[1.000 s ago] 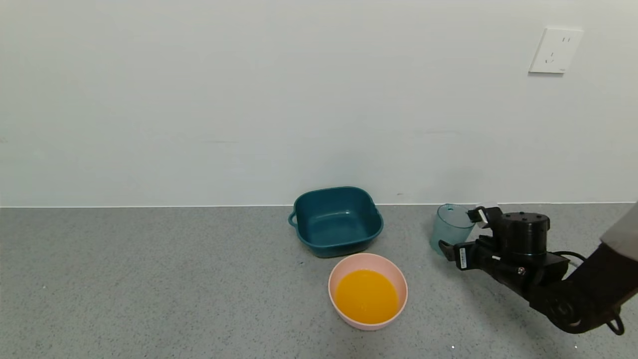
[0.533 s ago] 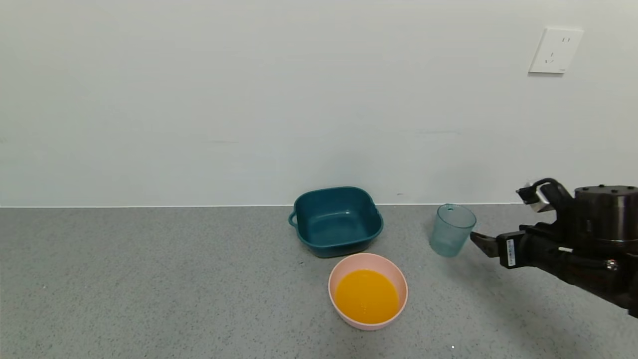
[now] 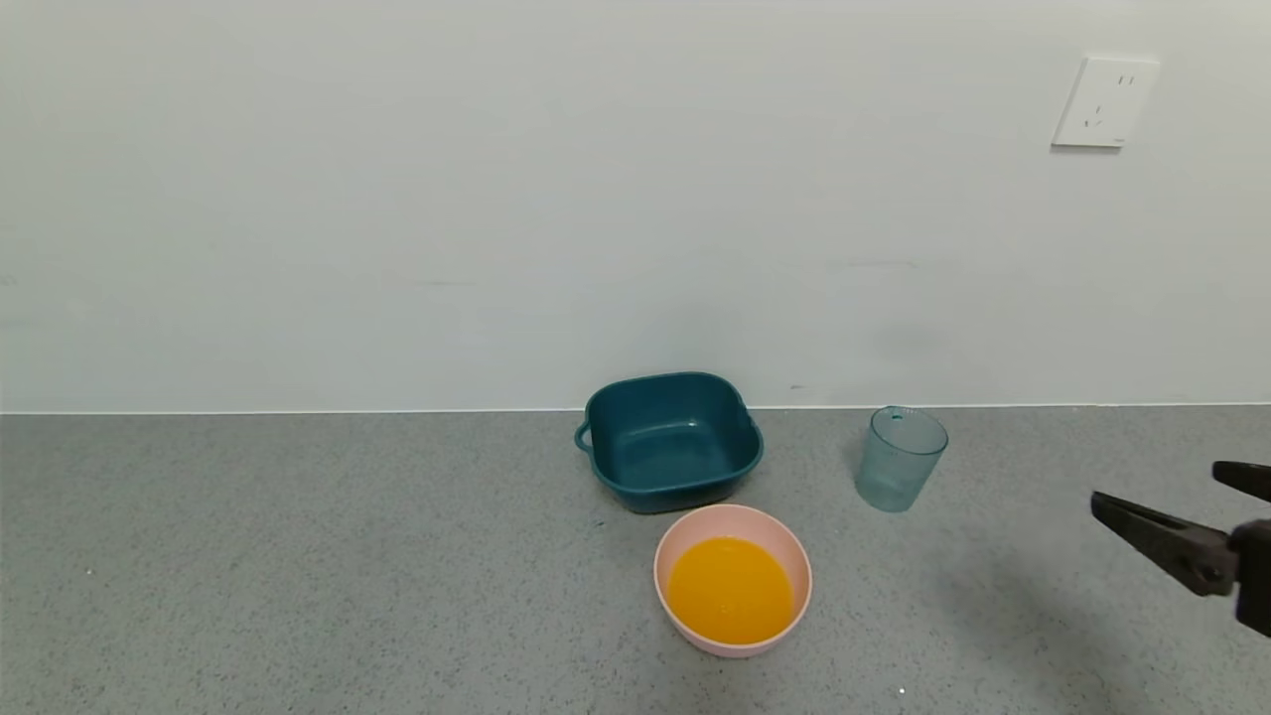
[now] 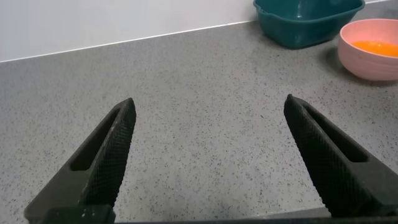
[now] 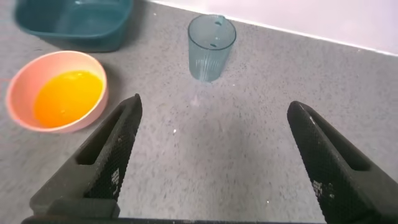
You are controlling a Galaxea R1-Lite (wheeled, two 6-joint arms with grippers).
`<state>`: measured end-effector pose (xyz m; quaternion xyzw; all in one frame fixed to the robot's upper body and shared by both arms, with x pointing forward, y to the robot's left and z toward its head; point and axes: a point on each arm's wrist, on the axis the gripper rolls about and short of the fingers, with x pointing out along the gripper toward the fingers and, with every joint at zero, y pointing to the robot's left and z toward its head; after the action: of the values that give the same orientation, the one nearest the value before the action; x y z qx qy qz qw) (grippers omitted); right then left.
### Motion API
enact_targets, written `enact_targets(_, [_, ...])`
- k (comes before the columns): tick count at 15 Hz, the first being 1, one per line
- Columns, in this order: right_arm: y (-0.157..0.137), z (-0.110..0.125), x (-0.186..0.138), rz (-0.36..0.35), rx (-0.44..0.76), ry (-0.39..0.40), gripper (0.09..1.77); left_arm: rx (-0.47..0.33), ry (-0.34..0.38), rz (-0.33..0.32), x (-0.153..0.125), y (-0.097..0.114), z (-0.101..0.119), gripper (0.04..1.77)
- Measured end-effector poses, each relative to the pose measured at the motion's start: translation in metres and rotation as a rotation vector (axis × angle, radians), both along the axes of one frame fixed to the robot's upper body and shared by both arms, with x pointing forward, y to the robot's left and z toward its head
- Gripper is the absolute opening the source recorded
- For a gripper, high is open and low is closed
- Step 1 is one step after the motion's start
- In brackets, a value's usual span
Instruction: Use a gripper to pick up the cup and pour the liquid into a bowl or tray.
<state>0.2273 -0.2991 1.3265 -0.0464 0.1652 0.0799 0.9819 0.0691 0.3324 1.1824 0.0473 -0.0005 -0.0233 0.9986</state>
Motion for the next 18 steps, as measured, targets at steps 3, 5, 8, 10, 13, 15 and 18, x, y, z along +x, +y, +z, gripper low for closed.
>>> enact_targets(3, [-0.011,0.013,-0.043,0.017,0.024,-0.083,1.70,0.000,0.000,0.000,0.000,0.000,0.000,1.72])
enact_targets(5, [-0.018,0.018,-0.066,0.019,0.038,-0.129,1.70,0.000,0.000,0.000,0.000,0.000,0.000,1.72])
enact_targets(8, [-0.028,0.021,-0.096,0.015,0.046,-0.158,1.70,0.000,0.000,0.000,0.000,0.000,0.000,1.72])
enact_targets(10, [-0.034,0.028,-0.112,-0.005,0.056,-0.199,1.70,0.000,0.001,0.000,0.000,0.000,0.000,1.72])
enact_targets(13, [-0.040,0.034,-0.134,-0.031,0.066,-0.250,1.70,0.000,0.000,0.000,0.000,0.000,0.000,1.72])
enact_targets(15, [-0.043,0.035,-0.144,-0.048,0.071,-0.276,1.70,0.000,0.000,0.000,0.000,0.000,0.000,1.72])
enact_targets(18, [-0.046,0.027,-0.160,-0.088,0.065,-0.281,1.70,0.000,0.000,0.000,0.000,0.000,0.000,1.72])
